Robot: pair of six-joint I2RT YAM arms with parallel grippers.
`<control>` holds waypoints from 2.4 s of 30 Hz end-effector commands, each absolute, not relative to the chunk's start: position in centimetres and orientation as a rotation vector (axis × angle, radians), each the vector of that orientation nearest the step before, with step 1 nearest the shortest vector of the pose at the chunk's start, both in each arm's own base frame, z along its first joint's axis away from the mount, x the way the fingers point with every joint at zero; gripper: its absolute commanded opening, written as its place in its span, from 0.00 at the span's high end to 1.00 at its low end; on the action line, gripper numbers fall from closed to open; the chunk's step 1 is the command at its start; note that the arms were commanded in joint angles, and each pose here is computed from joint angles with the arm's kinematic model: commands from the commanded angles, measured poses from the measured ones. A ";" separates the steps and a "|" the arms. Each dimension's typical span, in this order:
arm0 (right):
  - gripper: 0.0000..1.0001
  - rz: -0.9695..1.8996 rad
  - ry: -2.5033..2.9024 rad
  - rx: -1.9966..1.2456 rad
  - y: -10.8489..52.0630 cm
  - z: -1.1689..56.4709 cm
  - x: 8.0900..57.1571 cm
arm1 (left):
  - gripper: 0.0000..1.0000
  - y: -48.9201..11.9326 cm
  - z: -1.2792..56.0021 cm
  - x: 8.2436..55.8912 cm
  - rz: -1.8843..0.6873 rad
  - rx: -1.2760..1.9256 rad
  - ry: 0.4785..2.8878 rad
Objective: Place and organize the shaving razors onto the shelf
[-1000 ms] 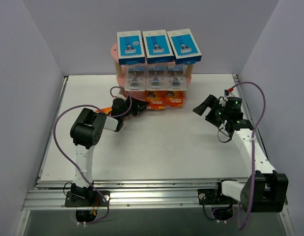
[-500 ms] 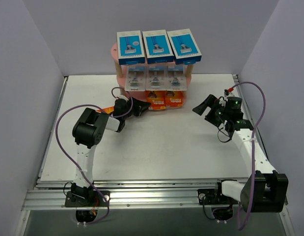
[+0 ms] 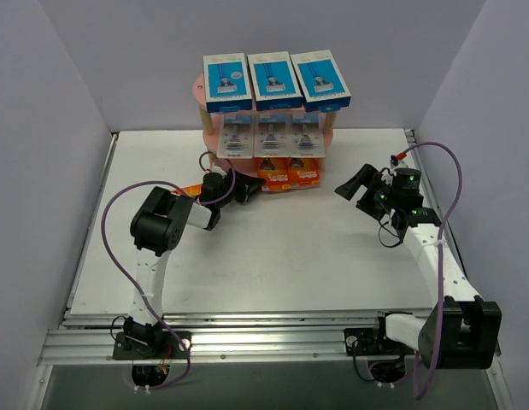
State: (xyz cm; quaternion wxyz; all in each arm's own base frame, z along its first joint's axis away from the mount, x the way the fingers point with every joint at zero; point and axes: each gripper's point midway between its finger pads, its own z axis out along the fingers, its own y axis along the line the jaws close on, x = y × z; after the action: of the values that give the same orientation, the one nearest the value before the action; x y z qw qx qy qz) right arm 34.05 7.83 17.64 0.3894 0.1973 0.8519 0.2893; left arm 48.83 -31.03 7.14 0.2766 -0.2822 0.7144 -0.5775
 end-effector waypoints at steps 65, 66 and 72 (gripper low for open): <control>0.12 0.758 2.135 0.483 8.0 18.1 33.8 | 0.06 -29.8 6.5 47.8 -1.416 -0.757 2.040; 0.12 0.759 2.135 0.481 8.0 18.1 33.8 | 0.06 -29.8 6.5 47.7 -1.418 -0.755 2.037; 0.12 0.758 2.133 0.483 8.0 18.1 33.7 | 0.06 -29.3 6.0 47.0 -1.394 -0.787 2.054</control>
State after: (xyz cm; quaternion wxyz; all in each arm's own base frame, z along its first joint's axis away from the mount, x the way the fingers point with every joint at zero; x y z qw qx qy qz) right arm 33.79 7.94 17.17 0.3858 0.1969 0.8529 0.2916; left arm 47.32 -30.04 5.97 0.2571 -0.2866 0.7547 -0.5311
